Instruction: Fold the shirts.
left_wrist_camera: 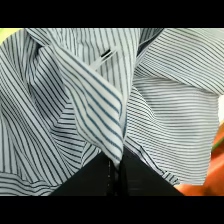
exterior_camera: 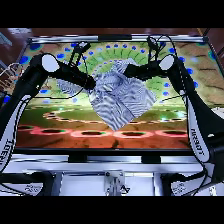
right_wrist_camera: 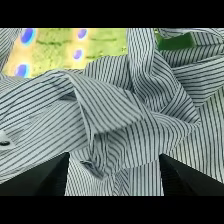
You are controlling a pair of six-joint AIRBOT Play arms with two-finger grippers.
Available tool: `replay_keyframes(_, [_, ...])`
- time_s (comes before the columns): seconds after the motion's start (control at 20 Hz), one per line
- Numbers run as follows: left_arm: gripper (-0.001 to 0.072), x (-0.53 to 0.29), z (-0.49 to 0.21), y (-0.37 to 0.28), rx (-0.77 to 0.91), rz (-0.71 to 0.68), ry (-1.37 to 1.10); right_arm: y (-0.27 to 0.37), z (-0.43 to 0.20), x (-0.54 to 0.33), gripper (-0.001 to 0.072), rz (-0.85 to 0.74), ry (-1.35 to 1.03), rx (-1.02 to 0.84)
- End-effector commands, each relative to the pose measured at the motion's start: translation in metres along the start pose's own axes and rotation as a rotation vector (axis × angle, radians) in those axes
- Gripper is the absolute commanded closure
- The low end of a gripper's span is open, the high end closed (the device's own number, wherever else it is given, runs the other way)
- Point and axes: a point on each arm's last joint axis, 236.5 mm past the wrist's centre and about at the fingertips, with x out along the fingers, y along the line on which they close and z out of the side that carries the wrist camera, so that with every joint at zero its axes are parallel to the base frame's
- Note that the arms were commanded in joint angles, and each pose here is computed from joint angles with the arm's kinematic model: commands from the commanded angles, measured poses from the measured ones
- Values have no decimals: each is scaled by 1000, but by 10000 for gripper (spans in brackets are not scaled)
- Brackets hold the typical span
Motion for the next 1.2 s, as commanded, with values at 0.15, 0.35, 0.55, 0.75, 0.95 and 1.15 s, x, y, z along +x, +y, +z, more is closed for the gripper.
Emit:
replay_keyframes(0.15, [644,-14,-2,-18,59,3,17,7,-39,26,23,-8,195,-195])
replay_keyframes(0.35, [644,-20,1,-23,80,2,5,12,-50,36,24,-49,223,-287])
replay_keyframes(0.55, [644,-43,11,-38,133,1,-42,-10,-34,37,211,-171,172,-354])
replay_keyframes(0.75, [644,-46,11,-43,141,-3,-43,-1,-22,29,631,-162,124,-364])
replay_keyframes(0.95, [644,-84,70,-41,142,48,-247,34,13,-47,631,-174,5,-468])
replay_keyframes(1.15, [643,-183,133,-75,141,28,-474,101,59,-181,631,-144,-296,-466])
